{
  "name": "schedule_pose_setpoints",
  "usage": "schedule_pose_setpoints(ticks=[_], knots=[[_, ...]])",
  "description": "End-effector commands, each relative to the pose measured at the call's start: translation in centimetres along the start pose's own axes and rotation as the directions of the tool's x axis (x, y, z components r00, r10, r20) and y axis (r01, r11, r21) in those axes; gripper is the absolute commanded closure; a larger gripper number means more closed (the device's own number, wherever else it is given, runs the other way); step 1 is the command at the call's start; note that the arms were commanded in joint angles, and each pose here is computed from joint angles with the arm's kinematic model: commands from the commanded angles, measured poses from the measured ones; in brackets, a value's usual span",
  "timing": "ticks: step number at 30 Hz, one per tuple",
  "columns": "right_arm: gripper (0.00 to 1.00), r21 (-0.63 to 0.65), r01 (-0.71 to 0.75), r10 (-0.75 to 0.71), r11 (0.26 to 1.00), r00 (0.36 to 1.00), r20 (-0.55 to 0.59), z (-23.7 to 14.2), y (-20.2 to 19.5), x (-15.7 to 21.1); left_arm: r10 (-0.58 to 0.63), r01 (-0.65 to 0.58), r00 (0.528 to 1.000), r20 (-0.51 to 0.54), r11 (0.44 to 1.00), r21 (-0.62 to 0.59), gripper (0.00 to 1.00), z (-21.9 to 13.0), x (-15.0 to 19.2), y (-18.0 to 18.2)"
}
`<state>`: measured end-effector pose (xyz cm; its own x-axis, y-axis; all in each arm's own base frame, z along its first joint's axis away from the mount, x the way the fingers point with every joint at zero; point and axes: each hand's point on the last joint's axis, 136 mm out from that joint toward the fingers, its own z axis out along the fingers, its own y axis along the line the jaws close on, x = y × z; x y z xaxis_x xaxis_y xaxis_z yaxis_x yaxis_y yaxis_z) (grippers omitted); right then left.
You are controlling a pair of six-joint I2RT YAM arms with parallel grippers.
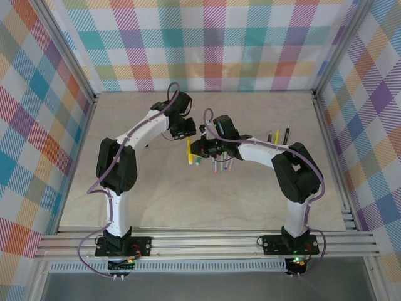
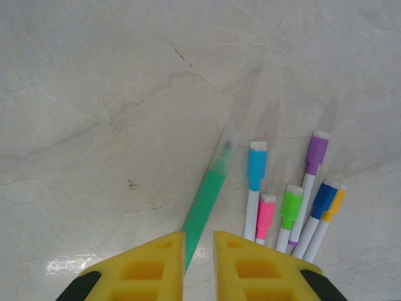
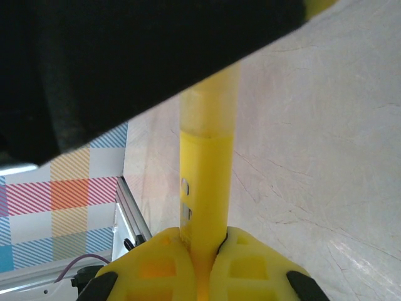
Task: Open the pen caps
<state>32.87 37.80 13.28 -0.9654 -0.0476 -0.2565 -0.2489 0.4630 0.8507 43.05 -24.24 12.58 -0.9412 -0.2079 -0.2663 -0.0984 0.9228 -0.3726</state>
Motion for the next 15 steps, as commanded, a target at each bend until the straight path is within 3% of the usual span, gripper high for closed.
schedule_pose_setpoints(ticks=[1, 15], knots=[[1.00, -0.044, 0.089, -0.086, 0.995, 0.995, 0.058, 0.1, 2.7, -2.5, -0.006, 0.007, 1.000, -0.023, 0.998, 0.055, 0.81, -1.7, 1.2, -1.1], [1.00, -0.024, 0.082, -0.079, 0.996, 0.992, 0.096, -0.6, 2.3, -4.2, 0.014, -0.014, 0.999, -0.033, 1.000, 0.009, 0.80, -2.0, 2.1, 0.2]])
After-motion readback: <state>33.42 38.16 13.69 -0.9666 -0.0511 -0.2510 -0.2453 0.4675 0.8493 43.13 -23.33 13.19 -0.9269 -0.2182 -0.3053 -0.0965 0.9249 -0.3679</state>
